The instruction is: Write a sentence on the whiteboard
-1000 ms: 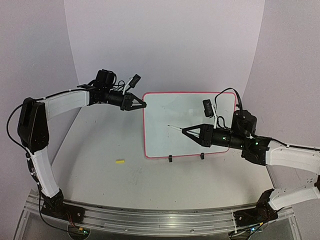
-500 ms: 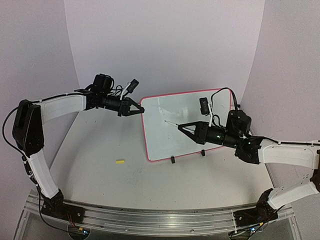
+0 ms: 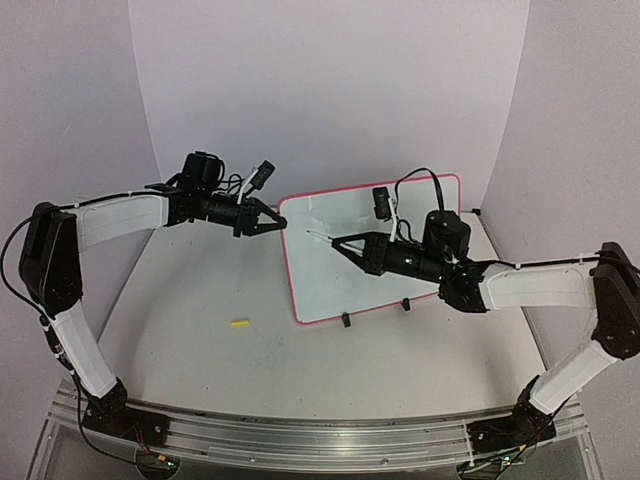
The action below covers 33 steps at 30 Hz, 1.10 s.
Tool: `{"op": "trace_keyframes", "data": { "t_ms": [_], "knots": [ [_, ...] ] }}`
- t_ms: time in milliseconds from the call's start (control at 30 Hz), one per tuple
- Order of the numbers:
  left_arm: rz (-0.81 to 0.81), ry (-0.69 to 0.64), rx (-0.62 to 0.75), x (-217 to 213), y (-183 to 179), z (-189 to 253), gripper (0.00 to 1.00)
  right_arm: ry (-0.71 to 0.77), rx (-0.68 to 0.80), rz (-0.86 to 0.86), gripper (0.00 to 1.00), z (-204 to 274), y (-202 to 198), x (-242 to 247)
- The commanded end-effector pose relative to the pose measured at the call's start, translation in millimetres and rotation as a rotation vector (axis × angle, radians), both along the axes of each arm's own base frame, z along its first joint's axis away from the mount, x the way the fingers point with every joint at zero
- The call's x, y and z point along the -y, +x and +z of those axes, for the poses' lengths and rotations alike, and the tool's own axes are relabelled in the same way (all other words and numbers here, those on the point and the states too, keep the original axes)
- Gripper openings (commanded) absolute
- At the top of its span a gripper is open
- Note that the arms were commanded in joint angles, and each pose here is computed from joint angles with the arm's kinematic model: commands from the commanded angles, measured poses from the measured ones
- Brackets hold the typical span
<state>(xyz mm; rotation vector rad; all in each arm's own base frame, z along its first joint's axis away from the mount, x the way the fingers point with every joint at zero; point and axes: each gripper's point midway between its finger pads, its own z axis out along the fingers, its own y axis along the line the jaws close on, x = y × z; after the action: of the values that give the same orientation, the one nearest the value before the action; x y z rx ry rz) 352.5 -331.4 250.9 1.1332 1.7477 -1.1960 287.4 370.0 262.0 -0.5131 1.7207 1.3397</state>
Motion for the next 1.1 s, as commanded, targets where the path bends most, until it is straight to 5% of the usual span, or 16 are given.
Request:
{"op": "trace_keyframes", "data": {
  "t_ms": [0, 1067],
  "knots": [
    [0.013, 0.013, 0.029, -5.1, -3.4, 0.6, 0.00, 0.109, 0.103, 0.032, 0.00, 40.1, 10.9, -11.5],
    [0.011, 0.007, 0.034, -5.6, -5.3, 4.7, 0.00, 0.088, 0.164, -0.114, 0.00, 34.2, 65.7, -26.5]
  ]
}}
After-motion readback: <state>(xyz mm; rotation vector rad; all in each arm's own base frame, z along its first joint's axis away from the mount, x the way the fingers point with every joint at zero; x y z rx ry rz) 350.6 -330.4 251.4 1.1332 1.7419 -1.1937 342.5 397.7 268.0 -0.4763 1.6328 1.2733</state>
